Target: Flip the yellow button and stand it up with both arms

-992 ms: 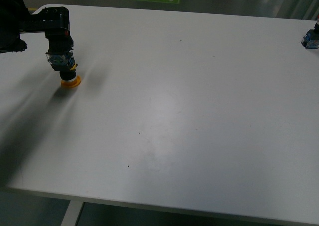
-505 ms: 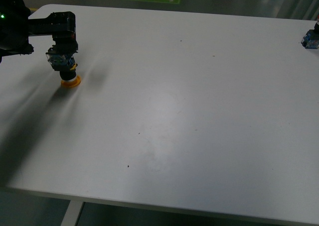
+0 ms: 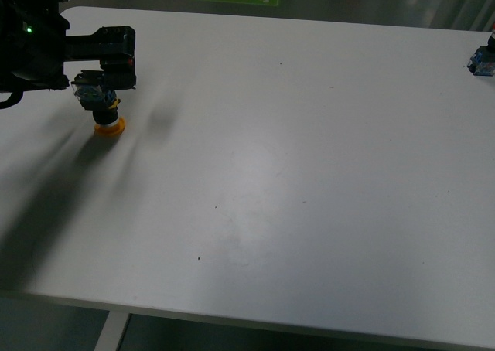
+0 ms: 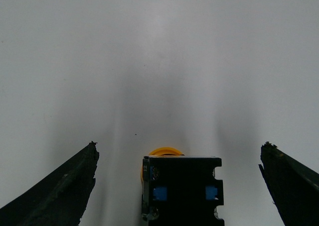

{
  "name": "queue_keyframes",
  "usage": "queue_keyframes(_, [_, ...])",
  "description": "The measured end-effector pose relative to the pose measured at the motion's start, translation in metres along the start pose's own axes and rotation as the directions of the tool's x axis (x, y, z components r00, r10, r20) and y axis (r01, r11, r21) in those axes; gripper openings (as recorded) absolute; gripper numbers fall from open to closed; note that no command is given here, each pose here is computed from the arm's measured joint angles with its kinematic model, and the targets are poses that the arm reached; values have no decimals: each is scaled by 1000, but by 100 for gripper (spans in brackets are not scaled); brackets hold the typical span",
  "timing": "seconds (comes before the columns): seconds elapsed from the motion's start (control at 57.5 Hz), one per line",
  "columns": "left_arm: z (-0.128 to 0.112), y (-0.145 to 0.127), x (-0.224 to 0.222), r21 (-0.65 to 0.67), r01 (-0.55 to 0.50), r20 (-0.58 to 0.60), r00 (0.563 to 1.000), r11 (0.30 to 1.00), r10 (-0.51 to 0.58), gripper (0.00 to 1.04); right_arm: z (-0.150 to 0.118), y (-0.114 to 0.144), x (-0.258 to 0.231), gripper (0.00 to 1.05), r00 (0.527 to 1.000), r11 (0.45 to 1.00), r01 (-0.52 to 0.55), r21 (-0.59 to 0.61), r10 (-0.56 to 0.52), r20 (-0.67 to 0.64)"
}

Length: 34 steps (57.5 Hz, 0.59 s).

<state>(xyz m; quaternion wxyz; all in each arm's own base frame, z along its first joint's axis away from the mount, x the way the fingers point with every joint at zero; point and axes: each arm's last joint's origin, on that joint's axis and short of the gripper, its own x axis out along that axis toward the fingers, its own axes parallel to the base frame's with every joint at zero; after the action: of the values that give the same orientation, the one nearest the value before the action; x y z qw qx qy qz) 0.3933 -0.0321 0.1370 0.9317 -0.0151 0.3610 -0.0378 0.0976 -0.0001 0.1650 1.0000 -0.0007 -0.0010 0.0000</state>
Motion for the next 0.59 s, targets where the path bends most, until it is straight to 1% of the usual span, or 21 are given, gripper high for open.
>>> queue_keyframes(0.226, [1,-2,0,1,-5,-17,1000,1000,5,97,0,0,0,97,1000,1000,0,0,0,0])
queue_keyframes(0.592, [0,-4,1,-8,-5,-43,999,1000,5,44,0,0,0,97,1000,1000,0,0,0,0])
